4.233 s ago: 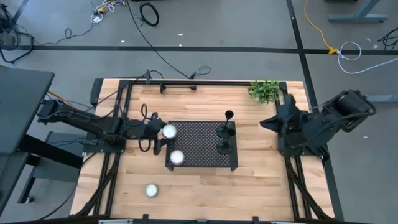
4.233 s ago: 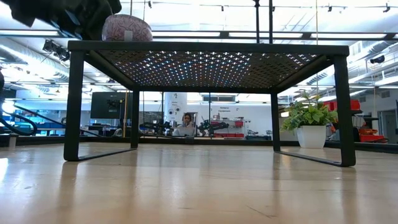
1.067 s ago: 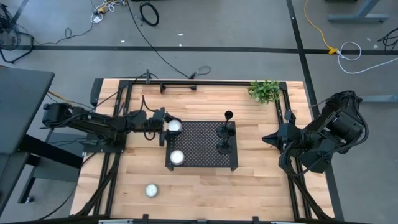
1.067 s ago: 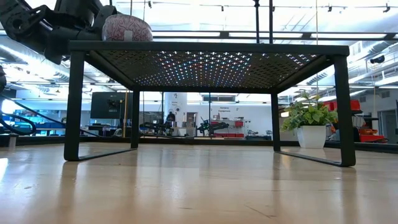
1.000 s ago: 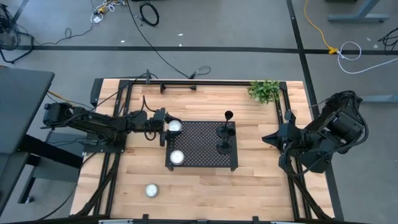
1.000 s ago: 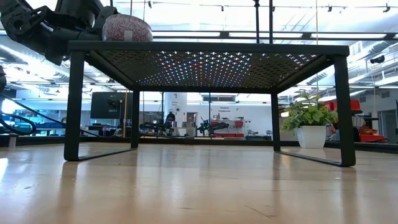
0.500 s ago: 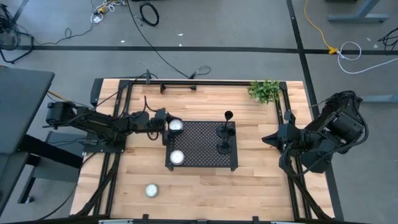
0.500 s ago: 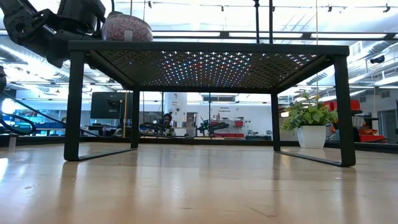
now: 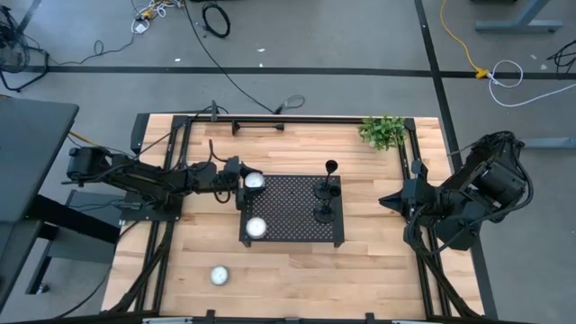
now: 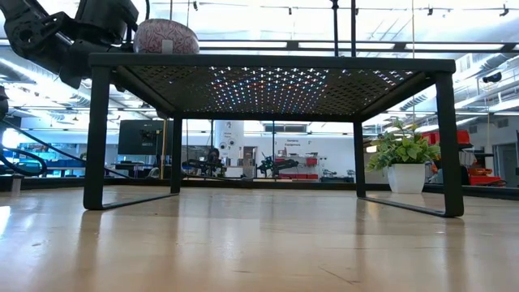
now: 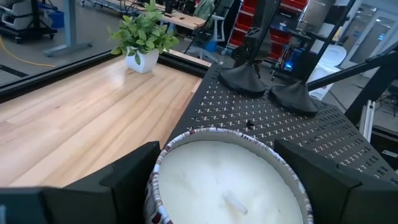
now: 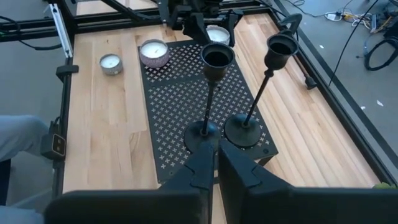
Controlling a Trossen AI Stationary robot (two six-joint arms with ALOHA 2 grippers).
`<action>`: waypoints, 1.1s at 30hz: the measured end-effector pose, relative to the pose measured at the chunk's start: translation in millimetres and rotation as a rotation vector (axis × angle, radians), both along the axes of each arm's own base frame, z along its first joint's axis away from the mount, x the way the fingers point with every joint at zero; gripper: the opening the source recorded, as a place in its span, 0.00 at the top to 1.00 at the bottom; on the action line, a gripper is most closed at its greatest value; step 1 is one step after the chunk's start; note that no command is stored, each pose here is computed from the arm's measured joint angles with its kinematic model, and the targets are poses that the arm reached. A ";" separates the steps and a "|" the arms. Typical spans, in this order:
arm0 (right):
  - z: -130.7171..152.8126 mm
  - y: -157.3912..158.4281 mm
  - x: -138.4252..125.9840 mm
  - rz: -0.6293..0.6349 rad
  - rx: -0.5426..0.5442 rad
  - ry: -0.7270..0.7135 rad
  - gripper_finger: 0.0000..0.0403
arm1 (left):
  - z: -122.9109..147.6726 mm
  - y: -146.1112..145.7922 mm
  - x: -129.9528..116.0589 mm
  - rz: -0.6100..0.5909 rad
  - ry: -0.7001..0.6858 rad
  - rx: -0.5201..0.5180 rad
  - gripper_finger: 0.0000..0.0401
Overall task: Pick & Place candle stick holders
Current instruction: Put the red patterned scented candle on the shelf aligned with the other scented candle, then put the blue patterned scented candle on the shelf aligned with the other scented candles
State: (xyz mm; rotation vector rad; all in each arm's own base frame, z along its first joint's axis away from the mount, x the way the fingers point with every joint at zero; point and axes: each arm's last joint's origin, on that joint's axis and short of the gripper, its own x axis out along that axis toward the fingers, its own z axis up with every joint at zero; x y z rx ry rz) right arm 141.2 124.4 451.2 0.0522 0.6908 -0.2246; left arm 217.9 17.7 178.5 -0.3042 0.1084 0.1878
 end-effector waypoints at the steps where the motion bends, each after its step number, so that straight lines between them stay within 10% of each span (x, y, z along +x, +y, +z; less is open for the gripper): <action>1: 0.0 0.0 0.0 0.000 0.000 0.000 0.95 | -0.1 0.1 0.0 0.002 0.001 -0.003 0.24; 33: 0.6 0.8 0.7 0.001 0.011 -0.008 0.95 | 10.3 -8.3 1.0 -0.013 -0.094 0.064 0.13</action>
